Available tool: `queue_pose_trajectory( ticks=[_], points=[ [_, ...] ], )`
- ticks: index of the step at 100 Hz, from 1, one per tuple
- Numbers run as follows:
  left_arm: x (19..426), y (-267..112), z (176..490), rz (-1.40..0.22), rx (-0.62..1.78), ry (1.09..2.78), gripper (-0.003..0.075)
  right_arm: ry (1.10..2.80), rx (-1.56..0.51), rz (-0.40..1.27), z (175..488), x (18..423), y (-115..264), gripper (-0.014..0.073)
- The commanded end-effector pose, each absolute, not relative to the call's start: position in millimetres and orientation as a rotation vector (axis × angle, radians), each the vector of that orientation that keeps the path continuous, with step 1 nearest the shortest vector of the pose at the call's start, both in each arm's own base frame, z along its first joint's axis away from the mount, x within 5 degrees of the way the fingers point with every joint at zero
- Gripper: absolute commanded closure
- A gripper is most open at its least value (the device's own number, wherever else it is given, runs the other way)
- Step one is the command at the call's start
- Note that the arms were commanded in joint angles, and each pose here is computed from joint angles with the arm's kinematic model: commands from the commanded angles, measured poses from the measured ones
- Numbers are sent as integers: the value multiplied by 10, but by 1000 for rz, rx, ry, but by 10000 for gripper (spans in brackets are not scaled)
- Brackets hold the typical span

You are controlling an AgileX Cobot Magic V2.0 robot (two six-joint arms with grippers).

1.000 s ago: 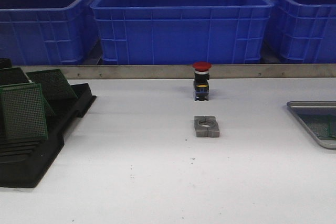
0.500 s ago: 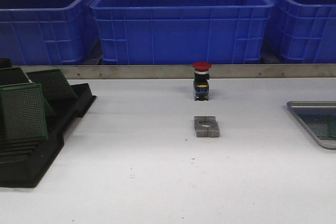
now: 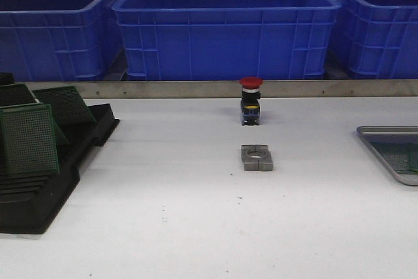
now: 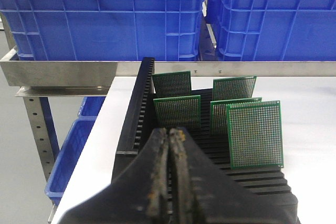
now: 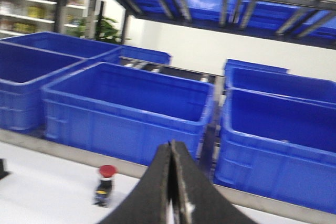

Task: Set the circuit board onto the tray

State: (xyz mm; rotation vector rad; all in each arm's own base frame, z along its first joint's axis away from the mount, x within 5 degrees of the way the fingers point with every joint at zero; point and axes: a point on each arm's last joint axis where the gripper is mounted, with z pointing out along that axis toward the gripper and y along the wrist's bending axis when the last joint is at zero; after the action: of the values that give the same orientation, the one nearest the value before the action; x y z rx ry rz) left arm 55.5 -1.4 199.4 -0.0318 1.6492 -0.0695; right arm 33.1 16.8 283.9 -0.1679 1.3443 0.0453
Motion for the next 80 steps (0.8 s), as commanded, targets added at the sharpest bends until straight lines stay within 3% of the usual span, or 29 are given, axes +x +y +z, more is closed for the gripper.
queue_pose_trajectory(
  ticks=[1,40,80],
  points=[
    [546,-13,1983,-79,-40,1562,737,1297,-68,-29,2895,339,63,657],
    [546,-13,1983,-79,-40,1562,737,1445,43,-40,2077,565,-29,657],
    [547,-13,1981,-79,-40,1566,737,1548,16,-35,1987,553,-20,657]
  ],
)
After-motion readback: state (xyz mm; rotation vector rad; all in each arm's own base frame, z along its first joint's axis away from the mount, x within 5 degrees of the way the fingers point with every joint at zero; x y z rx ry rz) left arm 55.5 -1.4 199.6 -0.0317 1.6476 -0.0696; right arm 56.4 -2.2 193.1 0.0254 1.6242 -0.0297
